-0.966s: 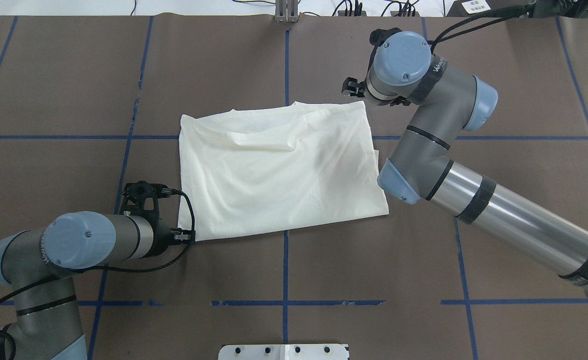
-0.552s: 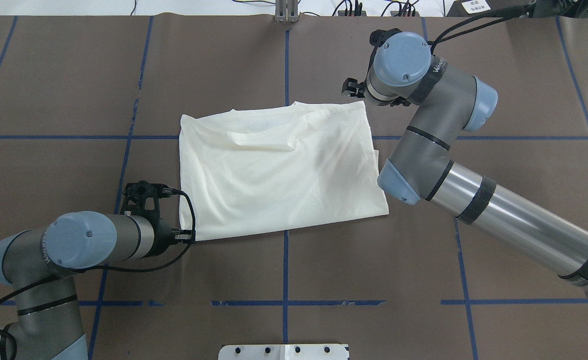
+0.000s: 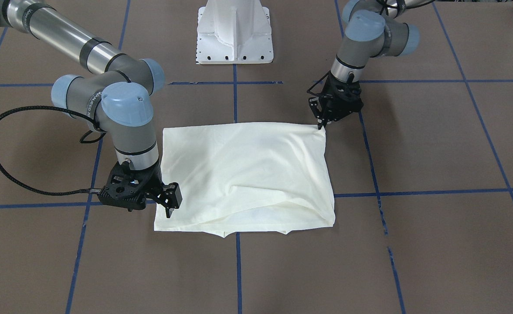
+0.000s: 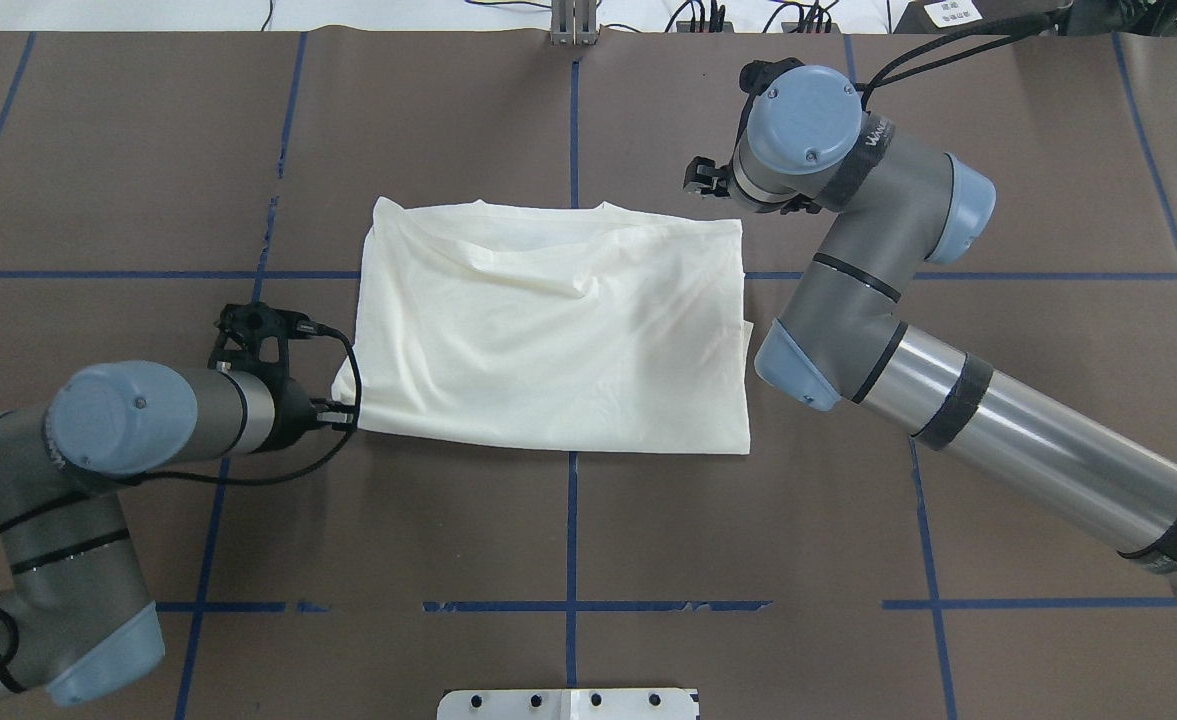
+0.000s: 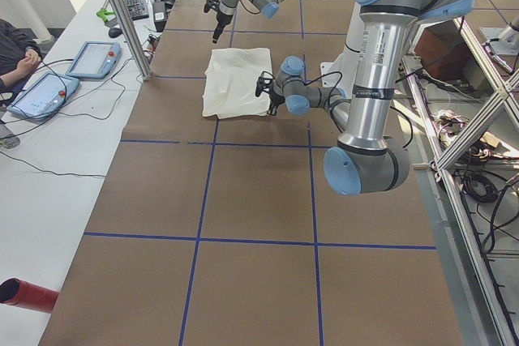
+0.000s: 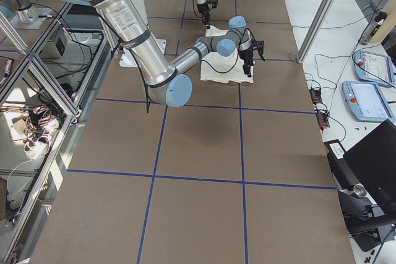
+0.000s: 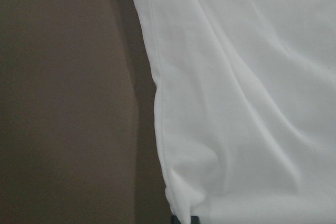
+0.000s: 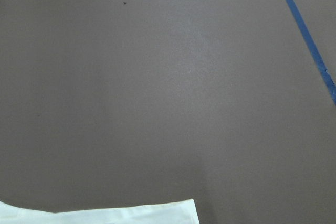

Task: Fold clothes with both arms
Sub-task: 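Drag the bundle edge with the left gripper away from the robot, then push the bundle's side with the right gripper toward the left arm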

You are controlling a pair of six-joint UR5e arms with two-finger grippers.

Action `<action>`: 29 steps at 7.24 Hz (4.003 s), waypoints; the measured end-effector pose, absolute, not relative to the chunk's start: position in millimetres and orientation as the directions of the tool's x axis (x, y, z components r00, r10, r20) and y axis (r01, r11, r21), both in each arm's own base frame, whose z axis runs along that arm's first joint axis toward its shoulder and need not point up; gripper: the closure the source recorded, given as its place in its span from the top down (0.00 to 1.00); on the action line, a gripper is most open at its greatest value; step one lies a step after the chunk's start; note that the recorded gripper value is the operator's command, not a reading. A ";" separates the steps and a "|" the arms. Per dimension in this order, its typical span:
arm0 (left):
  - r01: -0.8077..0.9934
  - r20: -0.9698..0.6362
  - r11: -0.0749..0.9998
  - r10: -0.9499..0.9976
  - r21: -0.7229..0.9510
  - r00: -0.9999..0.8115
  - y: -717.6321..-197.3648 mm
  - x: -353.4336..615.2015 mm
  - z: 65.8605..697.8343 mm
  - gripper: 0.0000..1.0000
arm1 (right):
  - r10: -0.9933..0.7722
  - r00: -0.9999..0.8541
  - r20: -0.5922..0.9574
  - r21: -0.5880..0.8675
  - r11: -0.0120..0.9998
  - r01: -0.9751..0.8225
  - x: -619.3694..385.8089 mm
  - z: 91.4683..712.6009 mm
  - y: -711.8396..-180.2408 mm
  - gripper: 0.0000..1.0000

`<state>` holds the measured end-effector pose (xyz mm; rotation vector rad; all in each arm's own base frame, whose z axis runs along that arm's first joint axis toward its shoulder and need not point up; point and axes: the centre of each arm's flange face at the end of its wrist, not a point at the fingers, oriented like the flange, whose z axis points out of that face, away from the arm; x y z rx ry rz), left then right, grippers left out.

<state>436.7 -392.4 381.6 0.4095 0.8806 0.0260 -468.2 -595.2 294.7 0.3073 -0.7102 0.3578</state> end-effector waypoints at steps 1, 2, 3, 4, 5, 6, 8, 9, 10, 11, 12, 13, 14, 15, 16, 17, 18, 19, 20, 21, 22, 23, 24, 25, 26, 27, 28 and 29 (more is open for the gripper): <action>0.144 -0.689 0.895 0.214 0.422 0.692 -440.0 413.5 395.6 0.00 | 0.215 0.701 0.680 0.150 0.895 -0.420 -468.5 294.0 -595.0 1.00; 0.146 -0.636 0.868 0.223 0.474 0.739 -498.4 396.6 401.6 0.00 | 0.216 0.700 0.681 0.150 0.895 -0.421 -468.6 293.5 -594.9 1.00; 0.142 -0.583 0.849 0.218 0.509 0.783 -565.9 390.6 405.1 0.00 | 0.215 0.700 0.681 0.150 0.895 -0.421 -468.7 293.3 -594.7 1.00; 0.142 -0.545 0.837 0.207 0.529 0.812 -629.1 391.6 408.3 0.00 | 0.214 0.700 0.681 0.150 0.895 -0.420 -468.8 293.2 -594.7 1.00; 0.151 -0.526 0.823 0.199 0.548 0.827 -682.7 397.2 406.4 0.00 | 0.213 0.699 0.682 0.151 0.895 -0.420 -468.4 292.2 -594.5 1.00; 0.161 -0.519 0.813 0.192 0.560 0.833 -717.7 401.5 398.1 0.49 | 0.212 0.697 0.686 0.152 0.894 -0.422 -467.3 289.9 -594.2 1.00; 0.185 -0.526 0.789 0.197 0.586 0.827 -737.8 396.2 394.2 1.00 | 0.210 0.687 0.696 0.151 0.892 -0.426 -467.8 284.1 -591.4 0.99; 0.197 -0.548 0.776 0.219 0.600 0.807 -732.3 389.2 399.1 1.00 | 0.217 0.673 0.707 0.142 0.889 -0.435 -472.3 280.7 -588.5 0.94; 0.203 -0.574 0.769 0.246 0.606 0.781 -721.1 379.4 401.7 1.00 | 0.248 0.643 0.724 0.109 0.880 -0.462 -480.5 274.0 -584.4 0.90; 0.208 -0.593 0.763 0.269 0.612 0.759 -704.4 367.1 404.2 1.00 | 0.288 0.606 0.741 0.065 0.868 -0.492 -491.1 262.7 -580.0 0.88; 0.209 -0.611 0.762 0.289 0.613 0.737 -687.5 356.4 403.8 1.00 | 0.322 0.576 0.752 0.028 0.856 -0.516 -508.6 247.3 -578.4 0.87; 0.209 -0.626 0.764 0.303 0.610 0.719 -675.8 350.3 403.0 1.00 | 0.345 0.553 0.759 0.006 0.844 -0.536 -536.8 229.6 -583.5 0.83; 0.209 -0.633 0.766 0.309 0.608 0.710 -670.8 347.6 402.4 1.00 | 0.356 0.535 0.766 -0.002 0.834 -0.552 -568.1 216.4 -591.6 0.77; 0.210 -0.637 0.766 0.311 0.607 0.706 -668.8 346.7 402.0 1.00 | 0.363 0.526 0.769 -0.006 0.827 -0.562 -595.0 209.7 -596.7 0.71; 0.211 -0.638 0.766 0.312 0.607 0.704 -668.1 346.5 401.7 1.00 | 0.366 0.532 0.764 -0.003 0.826 -0.564 -613.4 209.2 -595.7 0.71; 0.211 -0.639 0.766 0.312 0.607 0.703 -667.7 346.9 401.6 1.00 | 0.365 0.543 0.756 0.006 0.826 -0.564 -626.5 212.7 -592.0 0.70; 0.211 -0.639 0.766 0.313 0.607 0.702 -667.4 347.1 401.5 1.00 | 0.363 0.553 0.750 0.014 0.827 -0.562 -635.1 215.6 -588.1 0.70; 0.211 -0.639 0.767 0.313 0.606 0.702 -667.2 347.0 402.2 1.00 | 0.360 0.558 0.748 0.017 0.829 -0.559 -640.3 216.8 -584.5 0.66; 0.211 -0.639 0.767 0.313 0.606 0.702 -666.7 346.7 403.3 1.00 | 0.358 0.561 0.746 0.020 0.830 -0.557 -643.6 217.9 -581.8 0.65; 0.211 -0.639 0.767 0.313 0.606 0.702 -666.2 346.4 404.6 1.00 | 0.355 0.564 0.745 0.025 0.831 -0.556 -646.5 217.9 -578.9 0.65; 0.211 -0.639 0.767 0.312 0.606 0.703 -666.0 346.2 405.3 1.00 | 0.352 0.567 0.745 0.030 0.831 -0.556 -650.1 218.1 -575.2 0.51; 0.210 -0.639 0.767 0.312 0.606 0.703 -665.8 346.1 405.8 1.00 | 0.349 0.569 0.745 0.035 0.831 -0.555 -652.9 218.2 -572.2 0.36; 0.210 -0.639 0.767 0.312 0.606 0.703 -665.8 346.1 406.0 1.00 | 0.348 0.570 0.745 0.037 0.830 -0.556 -654.3 218.2 -570.7 0.09; 0.210 -0.639 0.767 0.313 0.606 0.703 -665.6 346.4 405.9 1.00 | 0.348 0.568 0.745 0.037 0.830 -0.557 -654.5 217.2 -570.6 0.00; 0.210 -0.639 0.767 0.313 0.606 0.702 -665.4 346.7 406.1 1.00 | 0.349 0.567 0.747 0.036 0.829 -0.558 -654.5 216.1 -570.5 0.00; 0.209 -0.639 0.767 0.314 0.606 0.702 -665.0 347.2 406.2 1.00 | 0.350 0.564 0.748 0.035 0.828 -0.560 -654.5 215.1 -570.3 0.00; 0.209 -0.639 0.767 0.314 0.606 0.702 -664.8 347.6 406.2 1.00 | 0.352 0.560 0.750 0.032 0.826 -0.563 -653.6 213.7 -570.6 0.00; 0.208 -0.640 0.768 0.315 0.606 0.701 -664.3 348.6 406.1 1.00 | 0.352 0.552 0.756 0.028 0.825 -0.565 -650.2 210.3 -569.0 0.00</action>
